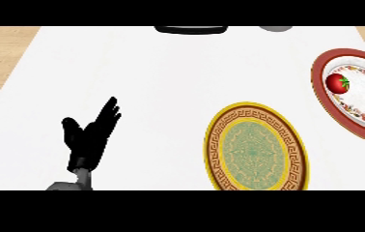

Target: Pick the tomato from the plate and place it in the plate

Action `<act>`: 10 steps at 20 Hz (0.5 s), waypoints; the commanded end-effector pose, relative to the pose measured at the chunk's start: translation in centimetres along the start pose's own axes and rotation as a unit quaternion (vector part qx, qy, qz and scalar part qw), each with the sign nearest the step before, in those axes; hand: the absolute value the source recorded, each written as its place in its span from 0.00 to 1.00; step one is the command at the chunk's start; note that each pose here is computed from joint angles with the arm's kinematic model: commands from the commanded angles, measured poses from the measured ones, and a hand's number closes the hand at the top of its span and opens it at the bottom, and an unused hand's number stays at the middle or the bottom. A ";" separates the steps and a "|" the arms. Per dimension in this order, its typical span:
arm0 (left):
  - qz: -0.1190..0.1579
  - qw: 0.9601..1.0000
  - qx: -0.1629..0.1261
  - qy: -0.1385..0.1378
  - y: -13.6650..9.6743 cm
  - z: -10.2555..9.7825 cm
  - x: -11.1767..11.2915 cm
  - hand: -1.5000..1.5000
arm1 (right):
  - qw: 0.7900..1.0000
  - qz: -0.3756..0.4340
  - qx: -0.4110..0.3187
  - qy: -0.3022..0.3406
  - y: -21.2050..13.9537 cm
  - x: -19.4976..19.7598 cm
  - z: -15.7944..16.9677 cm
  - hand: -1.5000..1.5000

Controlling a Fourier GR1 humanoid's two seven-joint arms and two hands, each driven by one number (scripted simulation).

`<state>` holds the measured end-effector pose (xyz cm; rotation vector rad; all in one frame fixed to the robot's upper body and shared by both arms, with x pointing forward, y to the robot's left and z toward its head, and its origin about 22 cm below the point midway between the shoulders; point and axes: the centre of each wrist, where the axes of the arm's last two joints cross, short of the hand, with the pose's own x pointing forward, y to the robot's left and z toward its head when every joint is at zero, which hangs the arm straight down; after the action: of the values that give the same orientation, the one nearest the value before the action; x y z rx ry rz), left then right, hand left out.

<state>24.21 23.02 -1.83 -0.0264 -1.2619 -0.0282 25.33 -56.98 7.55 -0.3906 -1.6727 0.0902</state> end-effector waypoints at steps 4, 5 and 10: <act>-0.006 1.000 0.001 0.029 0.3 0.0 -1.1 0.50 | 0.995 -0.011 0.088 -0.033 -3.0 0.6 2.5 0.00; 0.001 1.000 0.007 0.023 0.0 0.3 -1.2 0.50 | 0.996 -0.022 0.085 -0.034 -2.6 -0.5 3.4 0.00; 0.004 0.999 0.012 0.037 1.1 1.1 -2.2 0.50 | 0.995 0.017 0.095 -0.021 -4.0 -0.5 5.2 0.00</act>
<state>23.85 23.57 -1.98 -0.0160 -1.2543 -0.0184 21.54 -59.12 7.78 -0.4498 -1.5862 0.2386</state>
